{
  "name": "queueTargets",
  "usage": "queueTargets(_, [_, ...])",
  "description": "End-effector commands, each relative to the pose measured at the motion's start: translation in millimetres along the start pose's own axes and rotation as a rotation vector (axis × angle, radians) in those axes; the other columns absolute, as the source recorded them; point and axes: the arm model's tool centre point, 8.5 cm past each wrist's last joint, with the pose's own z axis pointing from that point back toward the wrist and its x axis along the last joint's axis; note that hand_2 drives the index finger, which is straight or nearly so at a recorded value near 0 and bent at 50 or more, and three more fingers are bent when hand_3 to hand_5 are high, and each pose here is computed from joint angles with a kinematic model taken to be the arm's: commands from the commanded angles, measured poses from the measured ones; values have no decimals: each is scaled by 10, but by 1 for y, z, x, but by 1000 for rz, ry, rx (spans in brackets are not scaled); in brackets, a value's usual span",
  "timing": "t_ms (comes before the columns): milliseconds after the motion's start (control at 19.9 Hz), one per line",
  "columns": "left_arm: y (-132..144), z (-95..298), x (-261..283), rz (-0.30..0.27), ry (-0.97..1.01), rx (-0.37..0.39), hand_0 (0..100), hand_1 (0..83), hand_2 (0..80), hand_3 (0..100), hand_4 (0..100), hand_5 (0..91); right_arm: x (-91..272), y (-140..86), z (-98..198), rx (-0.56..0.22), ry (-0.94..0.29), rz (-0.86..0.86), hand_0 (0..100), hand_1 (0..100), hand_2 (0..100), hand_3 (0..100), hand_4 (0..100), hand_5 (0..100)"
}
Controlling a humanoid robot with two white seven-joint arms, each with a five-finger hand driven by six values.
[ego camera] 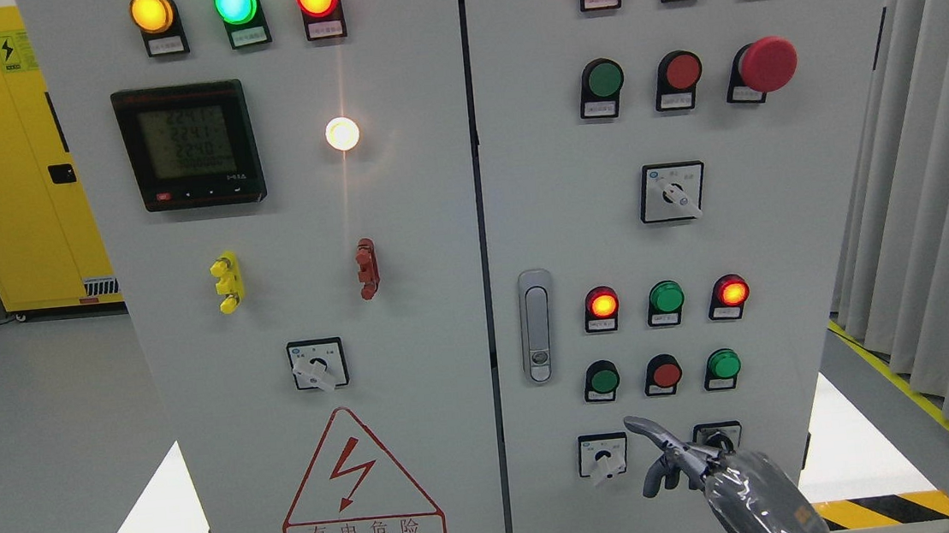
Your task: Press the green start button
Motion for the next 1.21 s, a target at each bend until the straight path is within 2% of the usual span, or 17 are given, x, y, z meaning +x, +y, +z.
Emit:
queueTargets(0, [0, -2, 23, -3, -49, -2, 120, 556, 0, 0, 0, 0, 12, -4, 15, -69, -82, -421, 238, 446, 0, 0, 18, 0])
queueTargets(201, [0, -2, 23, -3, -49, -2, 120, 556, 0, 0, 0, 0, 17, 5, 11, -58, -88, -613, 211, 332, 0, 0, 0, 0])
queueTargets(402, [0, -2, 23, -3, -49, -2, 120, 556, 0, 0, 0, 0, 13, 6, 12, -53, -68, -632, 184, 283, 0, 0, 0, 0])
queueTargets(653, [0, -2, 23, -3, -49, -2, 120, 556, 0, 0, 0, 0, 10, 7, 12, -59, -45, -727, 177, 273, 0, 0, 0, 0])
queueTargets(1155, [0, -2, 23, -3, -49, -2, 120, 556, 0, 0, 0, 0, 8, 8, 13, -57, -34, -732, 178, 286, 0, 0, 0, 0])
